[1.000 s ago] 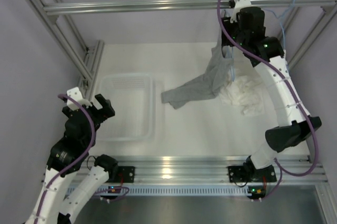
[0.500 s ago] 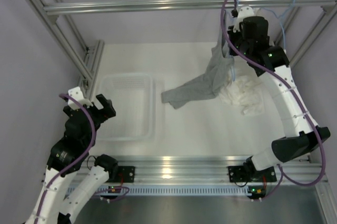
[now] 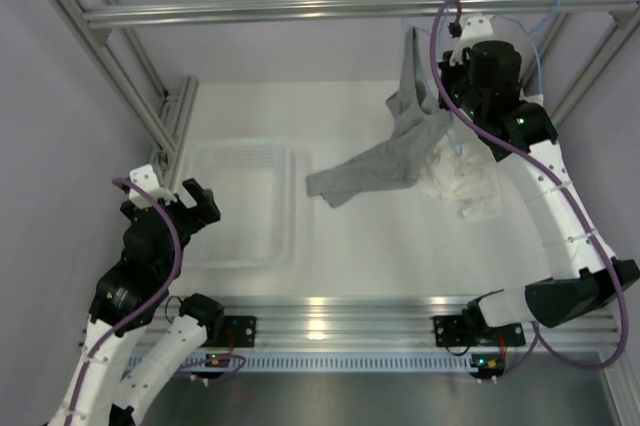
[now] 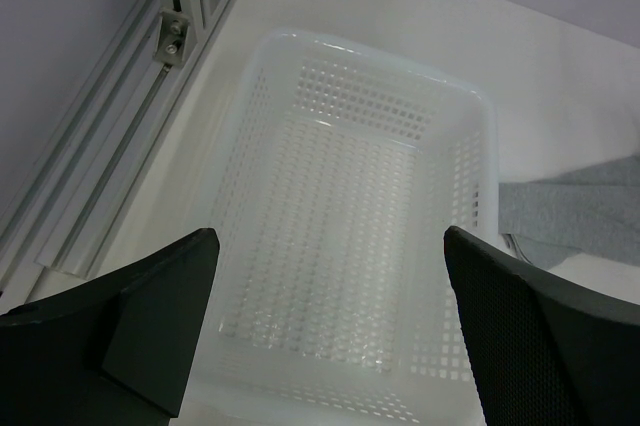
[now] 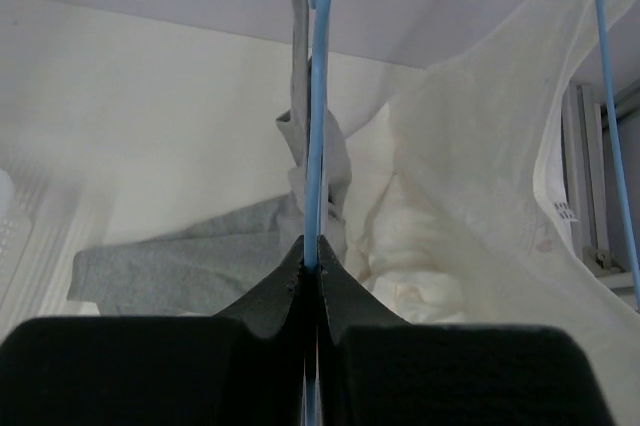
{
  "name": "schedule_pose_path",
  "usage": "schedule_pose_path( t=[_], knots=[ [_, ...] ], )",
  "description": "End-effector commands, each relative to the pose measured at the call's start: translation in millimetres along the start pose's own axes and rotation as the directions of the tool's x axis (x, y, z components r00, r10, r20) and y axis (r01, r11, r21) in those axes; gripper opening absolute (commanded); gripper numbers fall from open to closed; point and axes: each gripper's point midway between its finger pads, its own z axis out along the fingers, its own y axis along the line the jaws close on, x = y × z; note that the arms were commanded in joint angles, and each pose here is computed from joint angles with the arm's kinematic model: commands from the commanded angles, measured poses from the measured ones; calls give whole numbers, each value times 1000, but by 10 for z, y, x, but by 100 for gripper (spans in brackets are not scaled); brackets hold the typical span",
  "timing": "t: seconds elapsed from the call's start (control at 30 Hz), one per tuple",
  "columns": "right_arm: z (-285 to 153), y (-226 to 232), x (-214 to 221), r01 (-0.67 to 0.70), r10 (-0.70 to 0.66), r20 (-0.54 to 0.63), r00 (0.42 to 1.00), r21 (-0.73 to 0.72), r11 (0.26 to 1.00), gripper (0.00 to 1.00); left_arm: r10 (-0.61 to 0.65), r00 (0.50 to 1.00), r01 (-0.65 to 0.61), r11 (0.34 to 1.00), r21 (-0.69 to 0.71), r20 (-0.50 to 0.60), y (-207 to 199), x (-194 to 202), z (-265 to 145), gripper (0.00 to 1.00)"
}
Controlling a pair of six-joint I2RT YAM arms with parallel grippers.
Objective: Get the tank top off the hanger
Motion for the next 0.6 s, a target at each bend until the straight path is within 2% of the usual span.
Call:
schedule_pose_path(
  t=[0.0,0.13,0.57],
  knots=[
    [-360,-31,-507,-86,91,241,966,-30,996,0,-6,1000,6,1000,18,22,-53,-49,35,99],
    [-491,-85,-615,-127,128,327,936,-25,992,0,-9,1000,8,1000,18,26,-46,-53,26,99],
    [-509,-121,-797,-163,179,415,892,-74,984,0,-16,999,15,1000,23,37,-39,-74,3,99]
  ],
)
